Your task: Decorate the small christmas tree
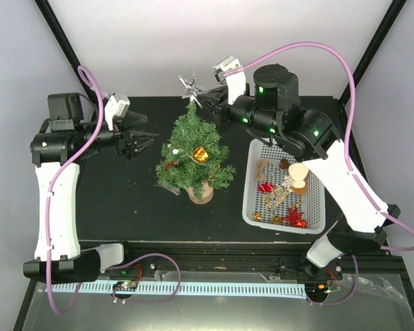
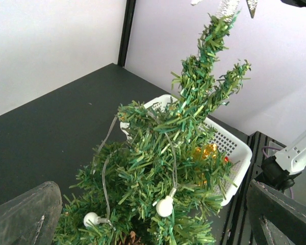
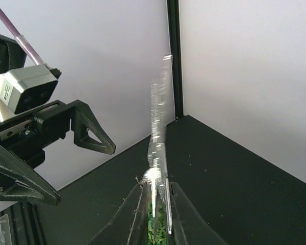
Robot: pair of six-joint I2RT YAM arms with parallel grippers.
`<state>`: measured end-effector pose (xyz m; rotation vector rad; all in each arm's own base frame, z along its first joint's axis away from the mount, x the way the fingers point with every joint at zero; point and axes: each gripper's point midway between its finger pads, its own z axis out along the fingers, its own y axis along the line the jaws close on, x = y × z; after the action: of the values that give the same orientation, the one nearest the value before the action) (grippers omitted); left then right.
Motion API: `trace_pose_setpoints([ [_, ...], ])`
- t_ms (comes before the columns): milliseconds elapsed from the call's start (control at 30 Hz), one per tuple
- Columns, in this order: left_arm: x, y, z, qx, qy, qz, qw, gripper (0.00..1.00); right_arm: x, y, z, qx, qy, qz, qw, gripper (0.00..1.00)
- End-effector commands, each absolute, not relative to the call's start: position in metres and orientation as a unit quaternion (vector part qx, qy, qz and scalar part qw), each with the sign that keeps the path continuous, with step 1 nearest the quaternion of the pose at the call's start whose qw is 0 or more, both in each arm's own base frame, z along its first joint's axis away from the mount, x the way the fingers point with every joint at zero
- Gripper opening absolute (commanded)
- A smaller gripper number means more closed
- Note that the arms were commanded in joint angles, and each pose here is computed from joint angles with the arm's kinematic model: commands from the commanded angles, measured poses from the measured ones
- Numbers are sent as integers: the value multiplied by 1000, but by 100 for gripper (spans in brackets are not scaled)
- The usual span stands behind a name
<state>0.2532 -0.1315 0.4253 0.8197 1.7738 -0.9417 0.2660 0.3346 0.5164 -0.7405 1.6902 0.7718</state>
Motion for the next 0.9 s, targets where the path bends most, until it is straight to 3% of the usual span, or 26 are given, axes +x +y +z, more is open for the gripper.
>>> trace_pose_setpoints([
  [0,252,-133,425,341,718,-390,465,99,263,329,516,-311,714,317,541,15],
  [300,252,-133,425,341,719,-388,465,99,261,326,522,-309,710,318,547,52],
  [333,253,-133,426,341,719,-387,466,99,260,325,522,-308,710,317,547,59],
  [400,253,-133,425,341,720,-386,466,99,260,324,521,-309,712,316,546,94],
  [433,253,-132,425,340,721,-384,467,99,259,323,519,-310,713,315,545,99],
  [867,240,-106,443,326,745,-316,489,99,234,271,483,-262,768,290,507,100],
])
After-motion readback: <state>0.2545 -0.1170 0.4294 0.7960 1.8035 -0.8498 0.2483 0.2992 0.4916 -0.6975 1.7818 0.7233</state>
